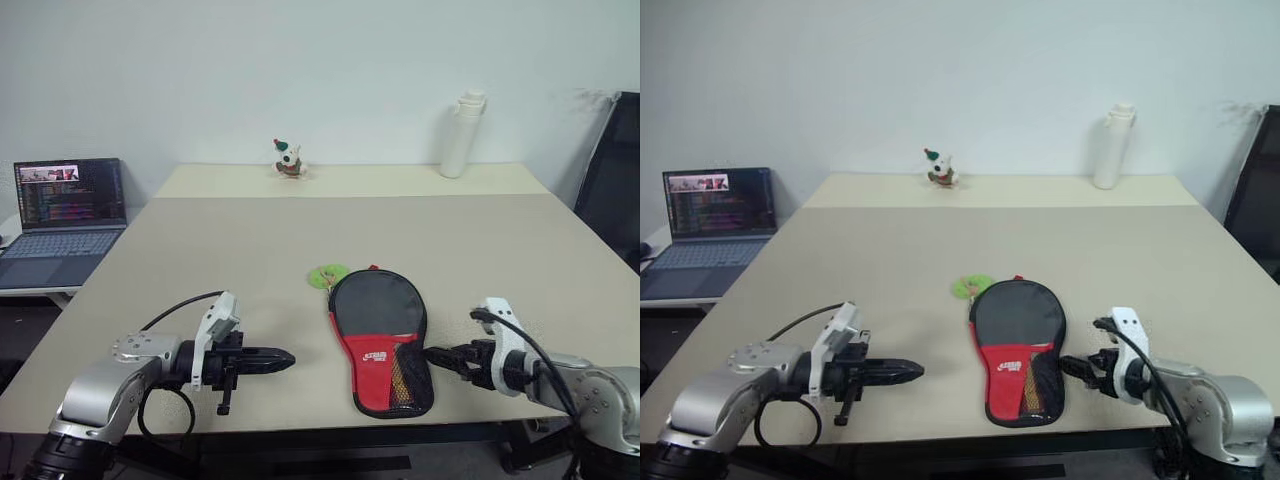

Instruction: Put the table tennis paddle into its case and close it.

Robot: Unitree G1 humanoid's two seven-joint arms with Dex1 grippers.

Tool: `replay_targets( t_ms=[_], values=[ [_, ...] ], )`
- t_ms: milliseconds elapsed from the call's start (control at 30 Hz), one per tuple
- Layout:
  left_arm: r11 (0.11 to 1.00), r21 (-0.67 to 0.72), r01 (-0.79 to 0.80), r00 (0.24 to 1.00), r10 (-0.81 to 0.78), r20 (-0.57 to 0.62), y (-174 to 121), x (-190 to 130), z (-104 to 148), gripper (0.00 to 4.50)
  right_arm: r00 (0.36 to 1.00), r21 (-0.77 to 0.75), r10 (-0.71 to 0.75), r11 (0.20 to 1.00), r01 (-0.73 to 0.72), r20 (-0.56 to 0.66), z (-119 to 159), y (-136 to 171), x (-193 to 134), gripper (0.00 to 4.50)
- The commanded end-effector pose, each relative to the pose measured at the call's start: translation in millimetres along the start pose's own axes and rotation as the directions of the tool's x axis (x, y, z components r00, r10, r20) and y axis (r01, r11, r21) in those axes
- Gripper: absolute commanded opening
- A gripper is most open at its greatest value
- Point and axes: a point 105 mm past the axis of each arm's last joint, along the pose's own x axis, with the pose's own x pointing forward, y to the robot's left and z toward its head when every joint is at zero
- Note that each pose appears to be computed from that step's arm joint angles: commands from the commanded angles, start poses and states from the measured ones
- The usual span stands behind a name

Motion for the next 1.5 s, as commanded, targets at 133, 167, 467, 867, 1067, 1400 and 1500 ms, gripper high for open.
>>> replay_targets(
  t_ms=[133, 167, 467, 867, 1067, 1400, 1500],
  values=[
    [0.977, -0.003, -0.215, 0.971, 0.214, 0.111, 37, -4, 22, 0.0, 0.957, -0.25, 0.2, 0.957, -0.144, 0.212, 58, 47, 6, 4.48],
    [0.964, 0.01, -0.266, 0.957, 0.263, 0.12, 46, -4, 25, 0.18, 0.953, -0.284, 0.206, 0.949, -0.139, 0.222, 61, 51, 11, 4.49],
    [0.843, 0.093, -0.53, 0.844, 0.513, 0.155, 107, 12, 44, 3.12, 0.948, -0.535, 0.202, 0.844, -0.043, 0.244, 66, 52, 56, 4.5],
    [0.866, 0.035, -0.499, 0.864, 0.495, 0.088, 145, 53, 65, 4.47, 0.952, -0.523, 0.202, 0.851, -0.054, 0.229, 49, 60, 72, 4.5],
    [0.831, 0.049, -0.555, 0.832, 0.555, 0.005, 165, 65, 59, 4.47, 0.955, -0.523, 0.189, 0.851, -0.043, 0.23, 45, 61, 75, 4.5],
    [0.852, 0.056, -0.52, 0.846, 0.523, -0.105, 161, 93, 33, 4.47, 0.951, -0.502, 0.17, 0.865, -0.019, 0.257, 45, 63, 75, 4.5],
    [0.86, 0.049, -0.508, 0.853, 0.51, -0.109, 159, 96, 29, 4.3, 0.952, -0.498, 0.163, 0.867, -0.012, 0.26, 45, 63, 77, 4.5]
  ],
)
